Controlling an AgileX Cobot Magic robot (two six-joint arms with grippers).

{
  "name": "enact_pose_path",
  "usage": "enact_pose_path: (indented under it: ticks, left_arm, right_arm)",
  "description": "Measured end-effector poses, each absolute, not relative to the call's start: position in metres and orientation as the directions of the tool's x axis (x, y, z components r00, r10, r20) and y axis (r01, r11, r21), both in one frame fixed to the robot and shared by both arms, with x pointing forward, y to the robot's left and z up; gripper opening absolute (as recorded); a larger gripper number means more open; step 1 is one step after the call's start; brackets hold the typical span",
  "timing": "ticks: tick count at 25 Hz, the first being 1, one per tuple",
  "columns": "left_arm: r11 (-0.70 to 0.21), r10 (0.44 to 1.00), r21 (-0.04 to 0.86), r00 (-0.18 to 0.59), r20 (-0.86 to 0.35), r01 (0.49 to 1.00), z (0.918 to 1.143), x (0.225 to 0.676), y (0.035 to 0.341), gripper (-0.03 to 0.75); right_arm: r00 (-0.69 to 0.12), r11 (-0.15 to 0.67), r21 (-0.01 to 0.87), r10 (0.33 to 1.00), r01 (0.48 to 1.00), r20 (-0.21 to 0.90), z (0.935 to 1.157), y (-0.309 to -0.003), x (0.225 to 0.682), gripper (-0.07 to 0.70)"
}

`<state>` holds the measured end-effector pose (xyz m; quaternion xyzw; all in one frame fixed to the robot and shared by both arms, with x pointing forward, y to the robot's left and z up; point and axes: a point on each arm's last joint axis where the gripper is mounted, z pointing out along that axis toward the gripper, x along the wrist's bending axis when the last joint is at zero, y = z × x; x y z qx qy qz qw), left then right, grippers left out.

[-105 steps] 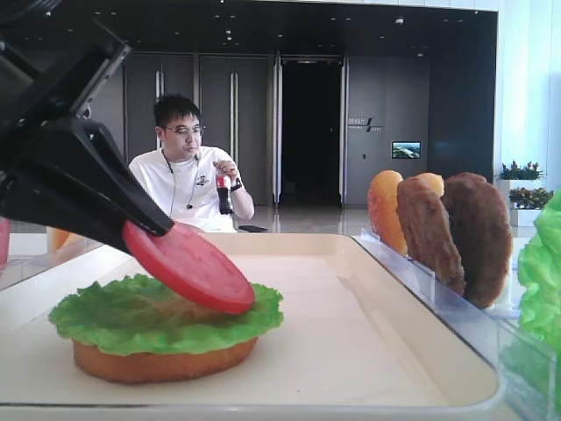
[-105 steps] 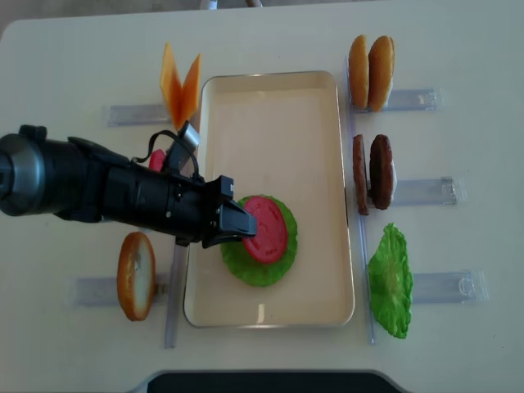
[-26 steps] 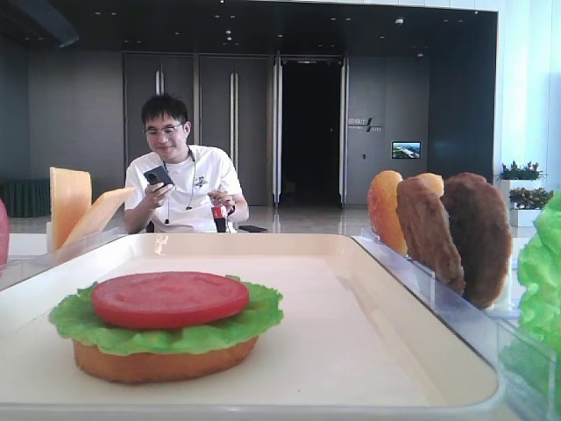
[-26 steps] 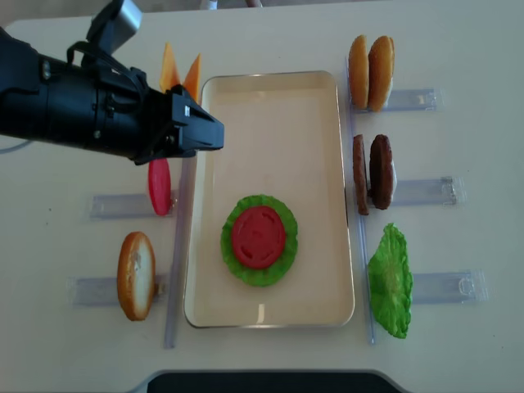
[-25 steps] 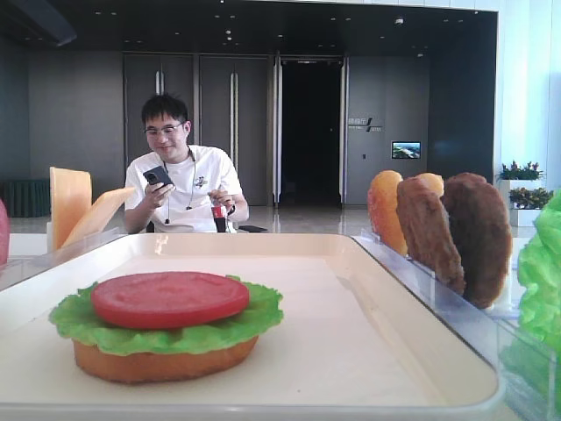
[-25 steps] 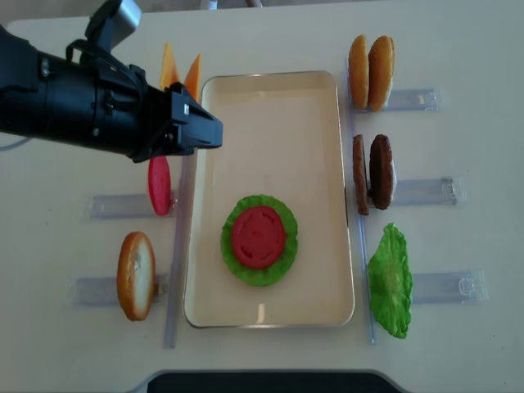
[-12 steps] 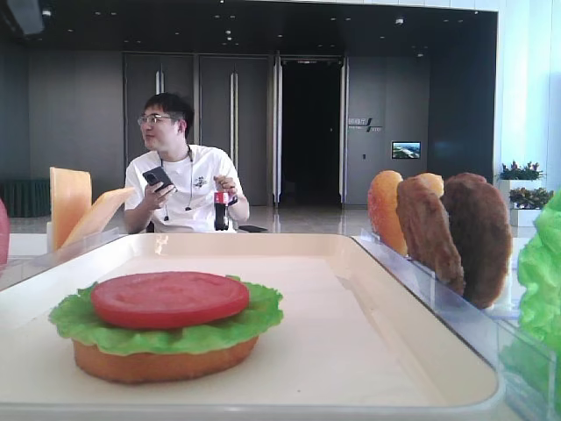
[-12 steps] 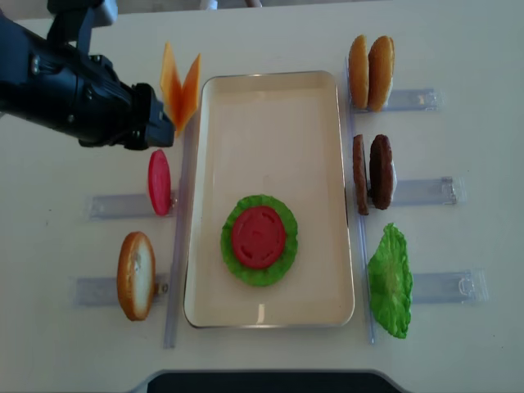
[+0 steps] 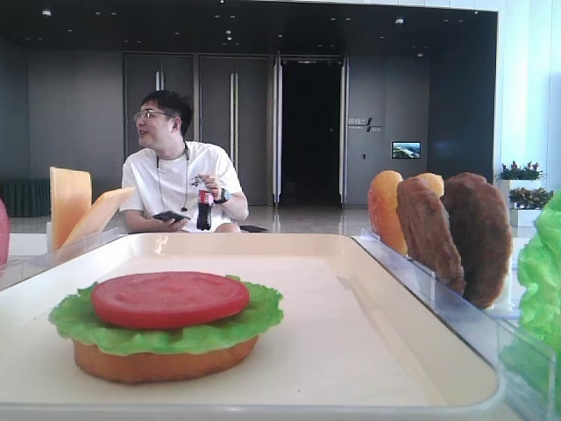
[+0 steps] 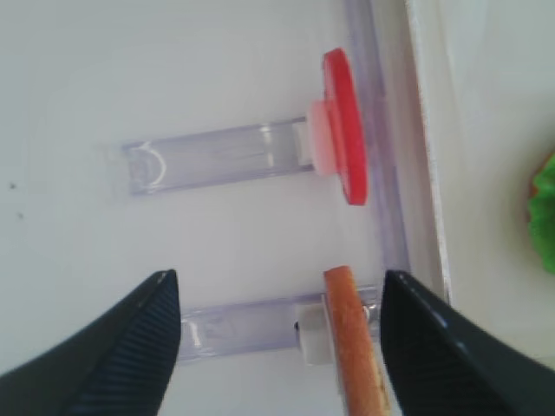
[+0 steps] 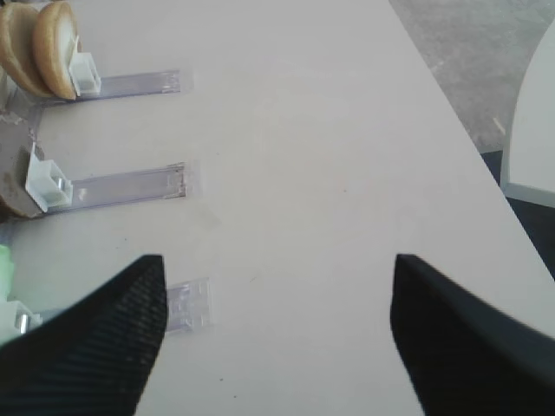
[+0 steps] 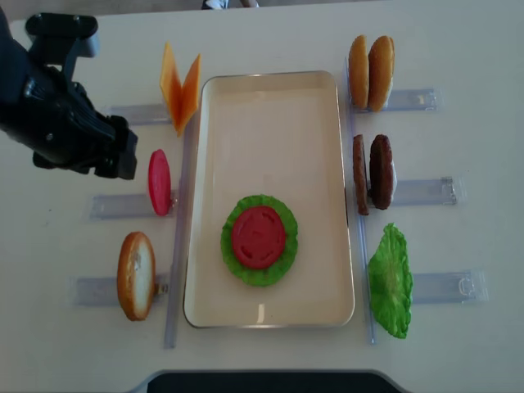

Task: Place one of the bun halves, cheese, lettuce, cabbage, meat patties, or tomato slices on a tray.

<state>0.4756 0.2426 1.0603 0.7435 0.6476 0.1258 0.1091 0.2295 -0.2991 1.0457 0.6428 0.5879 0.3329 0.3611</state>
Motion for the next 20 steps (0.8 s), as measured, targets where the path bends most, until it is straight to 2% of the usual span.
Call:
enact_pose_path:
  ticks: [6,12,17,20]
  left_arm:
    - [-0.112,0.991,0.301,0.085,0.099,0.947,1.061,0.475,0.254,0.546]
    - [0.013,0.999,0.270,-0.026,0.045,0.963,1.060,0.478,0.296,0.546]
    - [0.067,0.994,0.248,-0.085,0.063,0.966,1.060,0.475,0.330,0.546]
    - [0.077,0.993,0.239,-0.096,0.069,0.968,1.060,0.473,0.339,0.546]
  right_arm:
    - [0.087,-0.048,0.856,0.996,0.515,0.003,1.046,-0.299,0.229,0.538]
    - [0.087,-0.048,0.856,0.996,0.515,0.003,1.046,-0.299,0.229,0.538]
    - [0.087,-0.048,0.856,0.996,0.515,0.003,1.046,-0.299,0.229,0.538]
    - [0.087,-0.048,0.856,0.996,0.515,0.003,1.046,-0.299,0.229,0.538]
